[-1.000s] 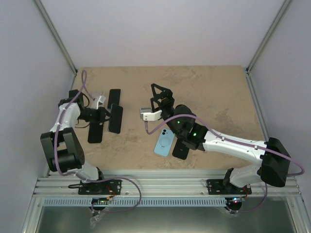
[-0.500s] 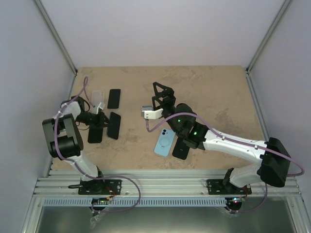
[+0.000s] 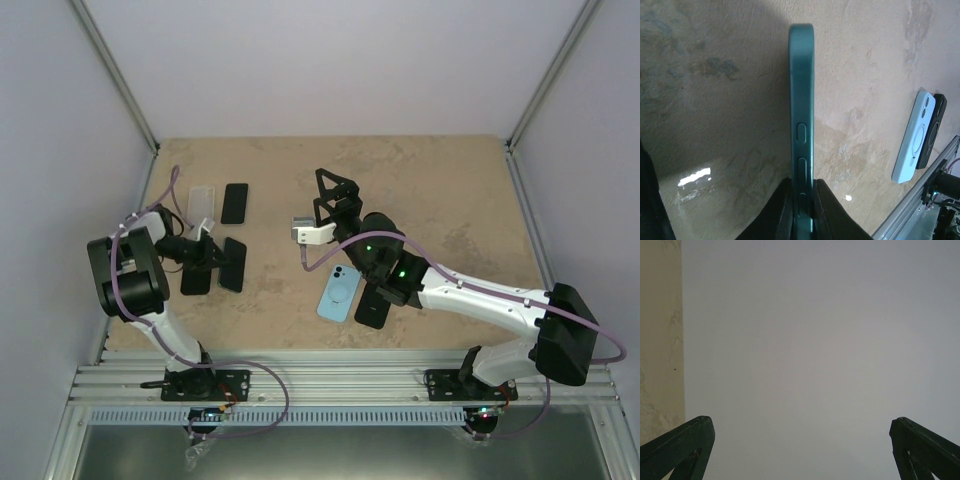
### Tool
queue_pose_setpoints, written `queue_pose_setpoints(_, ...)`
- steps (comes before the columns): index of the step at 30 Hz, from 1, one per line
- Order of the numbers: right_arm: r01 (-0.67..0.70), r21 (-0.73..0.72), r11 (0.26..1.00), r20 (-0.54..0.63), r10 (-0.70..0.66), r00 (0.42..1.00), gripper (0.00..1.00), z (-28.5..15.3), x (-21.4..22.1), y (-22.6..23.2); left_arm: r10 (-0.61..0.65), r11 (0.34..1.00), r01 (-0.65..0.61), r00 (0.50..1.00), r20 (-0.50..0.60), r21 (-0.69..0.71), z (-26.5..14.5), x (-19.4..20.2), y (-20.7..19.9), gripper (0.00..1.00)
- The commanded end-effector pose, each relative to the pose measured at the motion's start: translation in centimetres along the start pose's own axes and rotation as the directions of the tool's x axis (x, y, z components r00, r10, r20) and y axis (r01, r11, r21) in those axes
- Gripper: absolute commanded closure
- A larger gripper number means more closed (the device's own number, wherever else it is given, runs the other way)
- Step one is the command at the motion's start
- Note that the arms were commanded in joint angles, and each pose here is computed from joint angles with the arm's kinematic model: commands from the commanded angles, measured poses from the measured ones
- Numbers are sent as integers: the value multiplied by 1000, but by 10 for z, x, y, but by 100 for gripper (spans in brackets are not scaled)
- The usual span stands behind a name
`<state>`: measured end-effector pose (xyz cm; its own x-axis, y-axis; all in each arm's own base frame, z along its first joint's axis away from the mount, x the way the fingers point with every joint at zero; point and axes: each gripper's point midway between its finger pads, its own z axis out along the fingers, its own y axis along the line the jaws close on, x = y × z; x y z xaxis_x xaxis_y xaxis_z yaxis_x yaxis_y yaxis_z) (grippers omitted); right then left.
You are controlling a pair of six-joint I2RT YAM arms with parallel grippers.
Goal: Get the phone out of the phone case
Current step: Place the phone at the center of the board.
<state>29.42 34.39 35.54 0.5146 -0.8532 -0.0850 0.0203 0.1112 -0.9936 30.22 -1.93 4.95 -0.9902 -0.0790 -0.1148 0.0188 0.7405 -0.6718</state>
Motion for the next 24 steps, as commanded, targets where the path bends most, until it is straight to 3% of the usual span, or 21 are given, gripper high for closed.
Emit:
queue_pose_setpoints(1, -27, 21, 999, -15, 27, 1000, 2, 1, 3, -14, -21, 999, 22, 1000, 17, -27, 3, -2, 9, 87)
queue_pose_setpoints(7, -26, 15, 1000, -13, 26, 1000, 2, 1, 3, -11, -19, 995, 27, 996, 85, -92, -3, -16, 16, 76)
queue_pose_setpoints(18, -34, 13, 999, -14, 35, 999, 2, 0, 3, -11, 1, 986, 19, 992, 125, -163, -14, -20, 19, 70)
queue_pose_setpoints(24, -70, -12, 997, -22, 70, 997, 2, 3, 6, -7, 88, 978, -49, 978, 188, -201, -37, -33, 2, 54)
